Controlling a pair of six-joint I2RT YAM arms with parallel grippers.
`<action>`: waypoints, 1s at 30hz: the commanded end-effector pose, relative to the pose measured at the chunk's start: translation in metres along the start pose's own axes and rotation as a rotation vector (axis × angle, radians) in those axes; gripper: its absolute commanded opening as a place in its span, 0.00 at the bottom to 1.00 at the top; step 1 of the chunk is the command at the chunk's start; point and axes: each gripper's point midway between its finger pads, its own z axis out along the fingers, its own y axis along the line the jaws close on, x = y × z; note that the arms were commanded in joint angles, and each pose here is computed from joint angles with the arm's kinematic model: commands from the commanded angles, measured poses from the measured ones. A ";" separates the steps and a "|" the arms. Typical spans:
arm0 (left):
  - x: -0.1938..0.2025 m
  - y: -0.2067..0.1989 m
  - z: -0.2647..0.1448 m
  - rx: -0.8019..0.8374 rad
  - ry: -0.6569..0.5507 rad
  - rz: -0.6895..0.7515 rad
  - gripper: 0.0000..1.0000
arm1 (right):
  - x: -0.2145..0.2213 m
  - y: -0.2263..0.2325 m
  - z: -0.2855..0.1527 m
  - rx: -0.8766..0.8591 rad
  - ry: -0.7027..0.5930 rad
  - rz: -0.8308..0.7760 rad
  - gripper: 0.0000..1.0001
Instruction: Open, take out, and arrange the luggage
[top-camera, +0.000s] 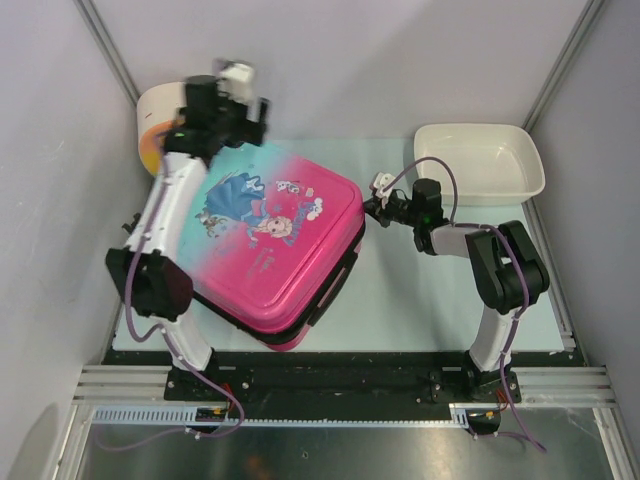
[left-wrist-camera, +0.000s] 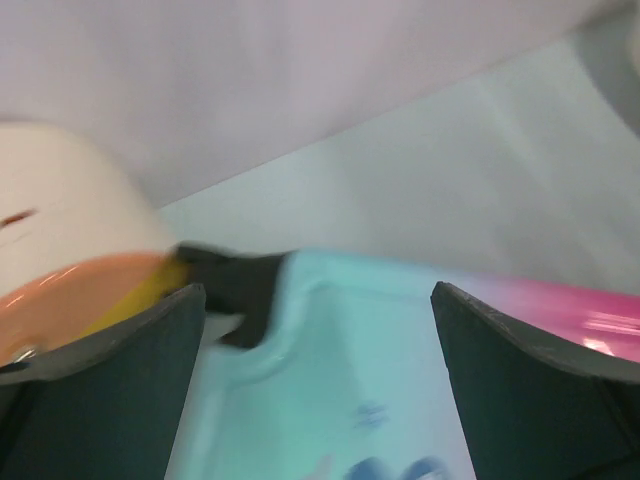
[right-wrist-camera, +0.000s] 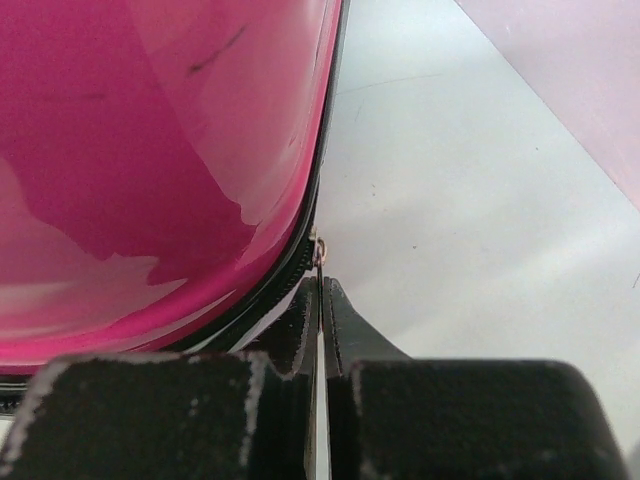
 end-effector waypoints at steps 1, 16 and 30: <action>0.006 0.027 -0.041 0.139 -0.002 -0.188 1.00 | -0.052 -0.032 -0.003 0.062 -0.118 -0.109 0.00; 0.134 0.037 -0.011 0.129 0.280 -0.401 0.95 | -0.044 -0.006 -0.011 -0.041 -0.067 -0.049 0.00; 0.115 0.117 -0.014 -0.115 0.238 -0.262 1.00 | -0.040 0.014 -0.019 -0.081 -0.060 -0.030 0.00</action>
